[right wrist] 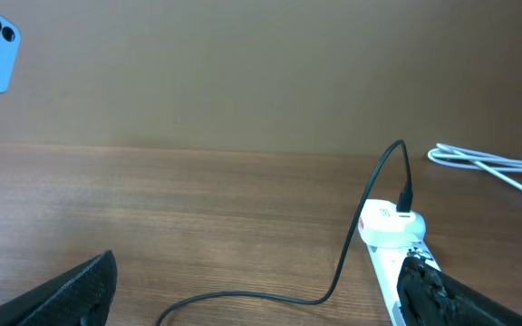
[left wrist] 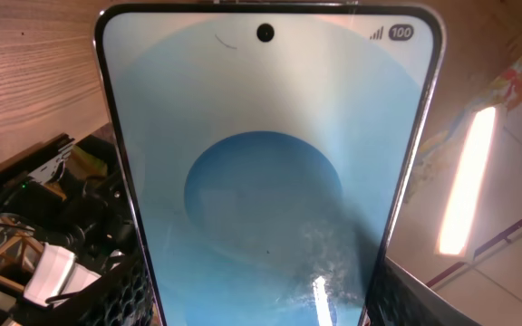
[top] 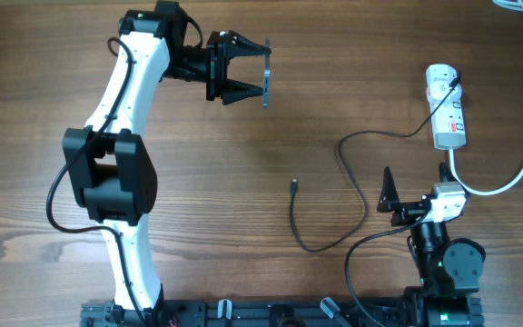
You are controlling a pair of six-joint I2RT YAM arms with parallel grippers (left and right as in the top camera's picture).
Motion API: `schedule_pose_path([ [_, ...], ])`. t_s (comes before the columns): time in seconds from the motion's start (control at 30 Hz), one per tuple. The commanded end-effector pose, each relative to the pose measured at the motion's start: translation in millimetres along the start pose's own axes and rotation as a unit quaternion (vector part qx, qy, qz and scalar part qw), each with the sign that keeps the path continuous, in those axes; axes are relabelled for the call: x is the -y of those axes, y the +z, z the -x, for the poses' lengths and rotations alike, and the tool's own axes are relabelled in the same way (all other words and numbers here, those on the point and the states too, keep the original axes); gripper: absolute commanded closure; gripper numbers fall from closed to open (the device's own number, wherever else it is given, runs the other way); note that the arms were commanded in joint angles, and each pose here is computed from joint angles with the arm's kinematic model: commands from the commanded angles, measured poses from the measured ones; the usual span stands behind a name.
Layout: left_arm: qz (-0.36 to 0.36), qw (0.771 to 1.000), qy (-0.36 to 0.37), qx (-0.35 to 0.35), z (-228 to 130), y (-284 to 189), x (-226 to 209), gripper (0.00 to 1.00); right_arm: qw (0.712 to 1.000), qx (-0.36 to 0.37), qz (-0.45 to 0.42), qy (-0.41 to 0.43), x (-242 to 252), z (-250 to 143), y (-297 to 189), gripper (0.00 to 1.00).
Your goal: Plug charger to phone and switch on socket
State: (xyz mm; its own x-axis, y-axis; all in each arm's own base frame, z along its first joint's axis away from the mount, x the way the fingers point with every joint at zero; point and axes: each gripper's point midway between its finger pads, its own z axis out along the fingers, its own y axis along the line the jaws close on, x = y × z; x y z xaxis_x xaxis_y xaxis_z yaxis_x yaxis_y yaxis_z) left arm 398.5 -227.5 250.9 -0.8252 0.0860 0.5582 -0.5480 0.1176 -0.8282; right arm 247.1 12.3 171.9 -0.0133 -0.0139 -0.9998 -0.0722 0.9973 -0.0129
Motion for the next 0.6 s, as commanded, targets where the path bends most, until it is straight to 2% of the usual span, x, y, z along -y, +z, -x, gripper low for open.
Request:
schedule_pose_path([
  [0.0, -0.025, 0.999, 0.028, -0.012, -18.9, -3.2, 23.1, 0.35, 1.0, 0.003, -0.009, -0.006, 3.3, 1.1, -0.2, 0.0],
  [0.57, -0.025, 0.999, 0.031, -0.012, -18.8, -3.2, 23.2, 0.35, 1.0, 0.003, -0.009, -0.006, 3.3, 1.1, -0.2, 0.0],
])
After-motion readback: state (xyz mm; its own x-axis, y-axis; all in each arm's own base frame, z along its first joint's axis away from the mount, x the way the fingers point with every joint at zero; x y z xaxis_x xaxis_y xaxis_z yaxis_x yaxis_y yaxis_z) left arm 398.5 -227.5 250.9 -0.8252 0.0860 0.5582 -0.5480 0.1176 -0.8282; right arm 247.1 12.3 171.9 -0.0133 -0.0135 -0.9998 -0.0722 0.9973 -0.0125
